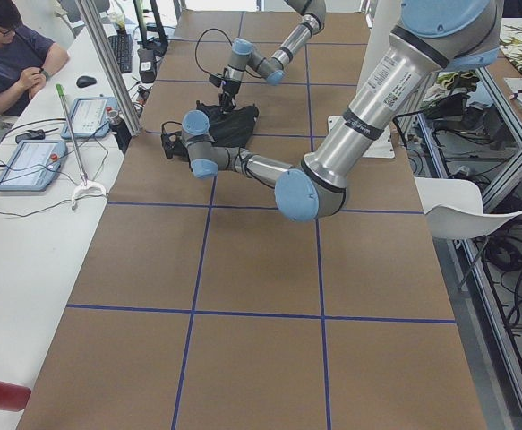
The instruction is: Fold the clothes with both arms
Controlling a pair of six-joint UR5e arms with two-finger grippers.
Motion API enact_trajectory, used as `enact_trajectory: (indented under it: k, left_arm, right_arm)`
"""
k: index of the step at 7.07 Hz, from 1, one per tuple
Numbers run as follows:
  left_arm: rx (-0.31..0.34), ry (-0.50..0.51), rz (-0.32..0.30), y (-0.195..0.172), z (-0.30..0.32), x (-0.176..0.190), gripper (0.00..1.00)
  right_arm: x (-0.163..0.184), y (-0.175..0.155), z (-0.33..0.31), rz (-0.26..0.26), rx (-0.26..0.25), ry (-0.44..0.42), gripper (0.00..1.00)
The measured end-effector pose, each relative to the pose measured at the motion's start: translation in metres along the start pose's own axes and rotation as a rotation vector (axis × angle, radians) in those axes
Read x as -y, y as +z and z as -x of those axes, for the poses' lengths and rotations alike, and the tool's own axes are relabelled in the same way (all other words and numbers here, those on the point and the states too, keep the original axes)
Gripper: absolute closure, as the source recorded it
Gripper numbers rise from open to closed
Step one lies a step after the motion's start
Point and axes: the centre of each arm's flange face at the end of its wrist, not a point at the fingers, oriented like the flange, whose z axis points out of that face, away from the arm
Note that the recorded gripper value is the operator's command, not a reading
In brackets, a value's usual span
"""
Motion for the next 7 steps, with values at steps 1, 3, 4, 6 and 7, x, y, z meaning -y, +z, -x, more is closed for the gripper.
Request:
enact_trajectory:
  k: [1,3,4,6,7]
  left_arm:
    - [-0.001,0.000,0.000,0.000,-0.001,0.000,0.00]
    - [-0.001,0.001,0.001,0.000,-0.001,0.000,0.00]
    - [-0.003,0.001,0.001,0.000,-0.002,-0.001,0.00]
    - [-0.003,0.000,0.001,0.000,-0.003,-0.001,0.00]
    - [-0.002,0.000,0.001,0.000,-0.002,-0.001,0.00]
  right_arm:
    - [0.006,-0.007,0.000,-0.008,0.006,0.002,1.00]
    - [0.015,-0.018,-0.003,-0.017,0.018,0.005,1.00]
    - [0.019,-0.022,-0.008,-0.020,0.017,0.009,1.00]
    - [0.021,-0.023,-0.014,-0.016,0.006,0.014,0.56]
    - [0.018,-0.019,-0.011,-0.009,0.004,0.012,0.23]
